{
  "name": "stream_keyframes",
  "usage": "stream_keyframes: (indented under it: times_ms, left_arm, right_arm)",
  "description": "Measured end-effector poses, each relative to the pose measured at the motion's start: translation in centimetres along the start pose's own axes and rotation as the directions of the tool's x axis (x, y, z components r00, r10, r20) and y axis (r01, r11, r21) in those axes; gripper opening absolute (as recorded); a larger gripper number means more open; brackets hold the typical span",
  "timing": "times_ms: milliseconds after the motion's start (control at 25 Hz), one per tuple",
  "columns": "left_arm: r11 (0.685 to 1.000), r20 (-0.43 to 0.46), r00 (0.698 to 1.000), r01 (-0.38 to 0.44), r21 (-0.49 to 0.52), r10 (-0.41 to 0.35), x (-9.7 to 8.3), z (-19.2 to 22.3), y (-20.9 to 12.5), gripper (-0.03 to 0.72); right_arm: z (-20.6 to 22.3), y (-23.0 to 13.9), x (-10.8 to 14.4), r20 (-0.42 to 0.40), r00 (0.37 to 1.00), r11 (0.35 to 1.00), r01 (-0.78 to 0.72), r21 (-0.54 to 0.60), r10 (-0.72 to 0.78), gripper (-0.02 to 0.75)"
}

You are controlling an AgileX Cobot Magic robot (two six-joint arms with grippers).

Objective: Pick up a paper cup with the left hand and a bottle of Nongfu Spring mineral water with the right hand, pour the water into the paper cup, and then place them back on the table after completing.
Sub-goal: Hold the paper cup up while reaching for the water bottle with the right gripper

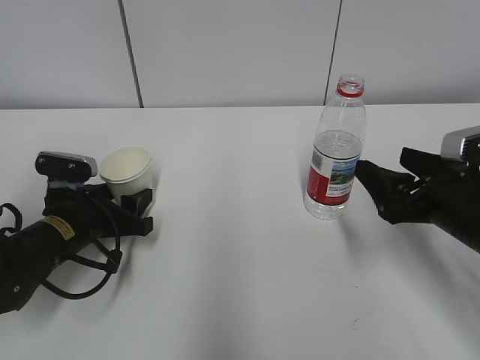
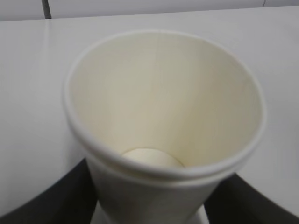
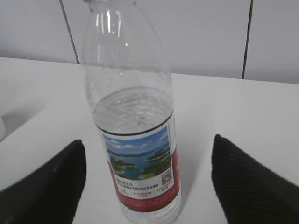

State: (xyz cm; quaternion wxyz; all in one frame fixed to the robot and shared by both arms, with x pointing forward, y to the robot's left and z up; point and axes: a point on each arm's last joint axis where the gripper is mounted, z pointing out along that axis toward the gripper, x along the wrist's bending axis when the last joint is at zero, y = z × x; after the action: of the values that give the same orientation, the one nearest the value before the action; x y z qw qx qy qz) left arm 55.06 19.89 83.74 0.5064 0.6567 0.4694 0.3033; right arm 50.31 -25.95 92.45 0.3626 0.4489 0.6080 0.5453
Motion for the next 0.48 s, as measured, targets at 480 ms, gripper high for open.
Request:
stream_keyframes:
  times_ms: [480]
  left_arm:
    - [1.0, 0.001, 1.0, 0.0, 0.0, 0.0, 0.0, 0.0, 0.0, 0.419]
  right_arm:
    - [3.2, -1.8, -0.4, -0.063, 0.998, 0.998, -0.024, 0.054, 0.027, 0.631]
